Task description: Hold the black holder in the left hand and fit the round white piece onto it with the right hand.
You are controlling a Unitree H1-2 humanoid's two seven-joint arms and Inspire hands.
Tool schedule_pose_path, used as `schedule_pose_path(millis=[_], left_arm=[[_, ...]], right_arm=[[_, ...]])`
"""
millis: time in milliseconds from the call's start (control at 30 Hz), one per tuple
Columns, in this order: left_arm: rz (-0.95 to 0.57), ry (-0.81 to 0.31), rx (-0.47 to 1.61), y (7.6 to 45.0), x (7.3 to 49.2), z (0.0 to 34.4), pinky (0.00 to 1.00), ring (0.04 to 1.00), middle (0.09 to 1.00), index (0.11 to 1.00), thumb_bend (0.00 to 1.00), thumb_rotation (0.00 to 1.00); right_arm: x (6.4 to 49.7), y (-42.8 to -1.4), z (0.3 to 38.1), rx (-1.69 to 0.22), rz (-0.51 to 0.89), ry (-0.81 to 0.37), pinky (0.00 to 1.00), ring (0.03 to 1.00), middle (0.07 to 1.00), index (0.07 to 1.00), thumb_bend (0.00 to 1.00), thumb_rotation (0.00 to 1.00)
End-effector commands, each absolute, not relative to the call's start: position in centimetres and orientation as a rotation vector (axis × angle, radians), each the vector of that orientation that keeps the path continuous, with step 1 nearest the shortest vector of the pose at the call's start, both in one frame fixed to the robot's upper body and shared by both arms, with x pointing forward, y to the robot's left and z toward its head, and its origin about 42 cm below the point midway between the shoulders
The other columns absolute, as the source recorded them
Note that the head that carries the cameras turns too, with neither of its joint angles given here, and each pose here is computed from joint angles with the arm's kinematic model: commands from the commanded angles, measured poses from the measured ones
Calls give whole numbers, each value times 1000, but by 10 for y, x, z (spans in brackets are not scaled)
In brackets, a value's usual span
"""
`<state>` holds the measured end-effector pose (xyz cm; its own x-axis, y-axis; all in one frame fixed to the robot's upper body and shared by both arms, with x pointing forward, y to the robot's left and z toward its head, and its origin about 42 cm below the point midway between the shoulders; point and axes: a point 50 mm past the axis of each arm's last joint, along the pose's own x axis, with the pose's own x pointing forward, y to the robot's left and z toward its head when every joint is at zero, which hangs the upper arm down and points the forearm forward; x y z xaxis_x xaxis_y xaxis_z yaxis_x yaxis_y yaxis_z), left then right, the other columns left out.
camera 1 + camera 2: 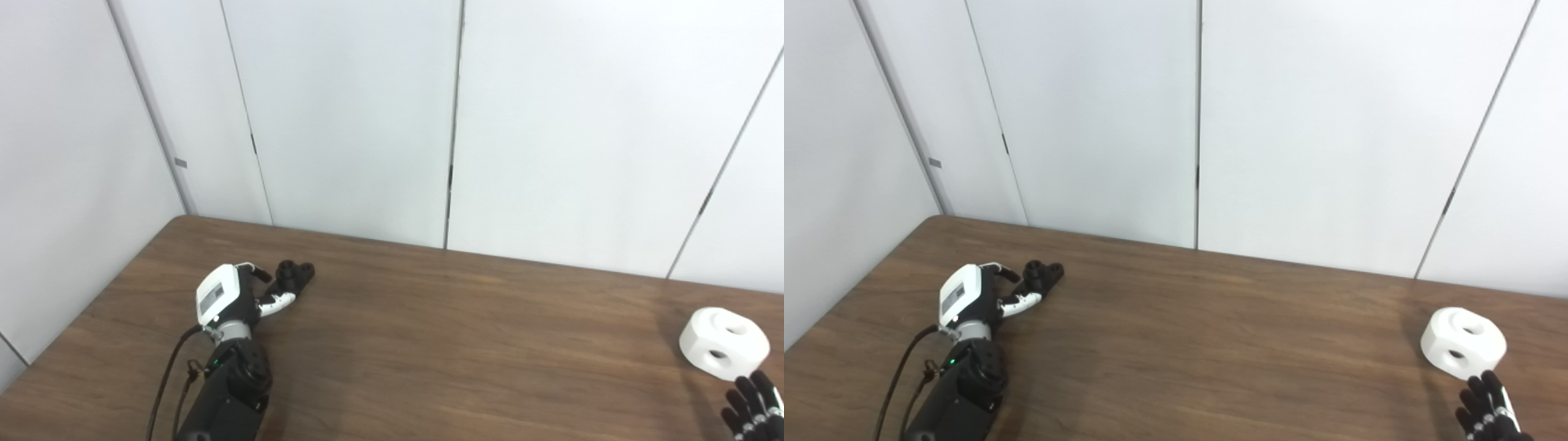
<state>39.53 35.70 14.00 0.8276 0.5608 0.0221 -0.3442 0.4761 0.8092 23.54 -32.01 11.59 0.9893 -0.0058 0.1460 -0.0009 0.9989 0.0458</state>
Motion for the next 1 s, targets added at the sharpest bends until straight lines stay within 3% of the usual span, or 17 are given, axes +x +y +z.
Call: schedule_pose_path(millis=[0,67,133,967], left_arm=[[597,184,906,360,406,163,899,906,827,505,643,151],[597,182,899,360,405,162,897,908,828,491,555,97],[598,185,901,360,405,162,894,904,824,487,530,81],[553,181,940,356,400,151,817,872,783,481,523,49]], right_arm=[[221,-316,97,78,-15,-86,1000,989,986,1000,650,1000],[221,-316,98,78,-15,-87,1000,989,986,1000,653,1000],[221,-317,98,81,-14,-88,1000,991,987,1000,648,1000],[219,-324,100,83,-20,-84,1000,985,982,1000,658,1000]])
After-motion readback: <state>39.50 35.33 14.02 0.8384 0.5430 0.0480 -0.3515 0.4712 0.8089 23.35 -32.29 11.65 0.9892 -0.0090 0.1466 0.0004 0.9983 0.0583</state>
